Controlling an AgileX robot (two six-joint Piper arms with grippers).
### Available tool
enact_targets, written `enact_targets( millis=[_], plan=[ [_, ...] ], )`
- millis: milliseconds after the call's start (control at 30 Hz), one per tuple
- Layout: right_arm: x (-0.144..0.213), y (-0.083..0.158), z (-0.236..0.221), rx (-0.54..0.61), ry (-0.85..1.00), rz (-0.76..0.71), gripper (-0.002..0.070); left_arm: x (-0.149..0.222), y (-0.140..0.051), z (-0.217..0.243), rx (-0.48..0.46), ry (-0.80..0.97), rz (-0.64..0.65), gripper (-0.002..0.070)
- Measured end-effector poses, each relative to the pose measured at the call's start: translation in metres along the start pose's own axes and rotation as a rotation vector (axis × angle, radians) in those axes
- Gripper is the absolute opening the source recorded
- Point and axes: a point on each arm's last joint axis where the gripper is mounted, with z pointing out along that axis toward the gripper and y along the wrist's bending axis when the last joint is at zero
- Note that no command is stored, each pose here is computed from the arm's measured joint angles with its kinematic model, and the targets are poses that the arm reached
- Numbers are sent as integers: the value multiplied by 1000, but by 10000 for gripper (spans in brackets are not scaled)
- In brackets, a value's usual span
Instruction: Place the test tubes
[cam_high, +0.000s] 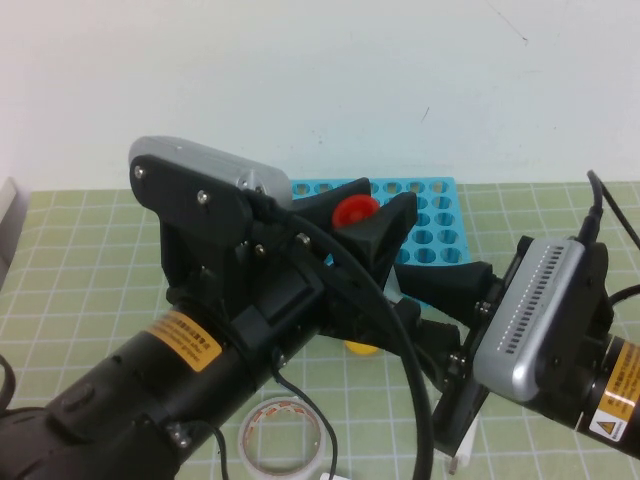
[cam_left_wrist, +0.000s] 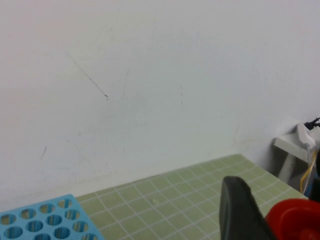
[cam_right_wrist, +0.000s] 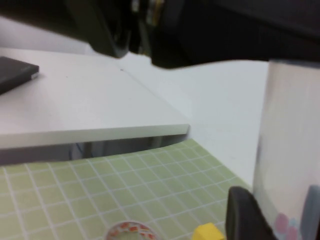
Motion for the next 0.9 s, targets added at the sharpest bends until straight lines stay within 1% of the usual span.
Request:
enact_targets(
  millis=[100,167,200,267,367,433,533,600,667,700,767,800,867,900],
  plan=[
    [0,1,0,-7,2,70,234,0,0,0,-1,7,-9,242],
    [1,1,0,-9,3,100,261,0,0,0,-1,7,-14,242],
    [0,1,0,-2,-2,119,289,0,0,0,-1,7,-14,242],
    [-1,-1,0,21,-15,160,392,0,0,0,-1,7,-14,242],
    [-1,-5,0,60,-23,211,499,-1,0,0,-3,-5,-9,242],
    [-3,-6,-2,68,-29,216,528,-3,0,1,-1,-2,15,242],
    [-8,-7,-7,78,-11,210,545,-9,2,3,-8,-1,53,242],
    [-9,-7,-11,79,34,189,547,-17,5,6,-25,-24,69,242],
    [-5,-5,-15,66,124,136,541,-23,11,7,-47,-43,79,242],
    [-2,-4,-16,57,166,113,533,-25,15,8,-65,-52,79,242],
    [5,-2,-21,41,264,74,493,-29,24,9,-99,-55,81,242],
    [7,-2,-23,38,308,68,459,-29,30,10,-120,-56,80,242],
    [10,-2,-28,53,369,110,370,-28,42,13,-163,-50,81,242],
    [10,-3,-30,62,387,129,306,-27,48,16,-183,-43,87,242]
  ],
)
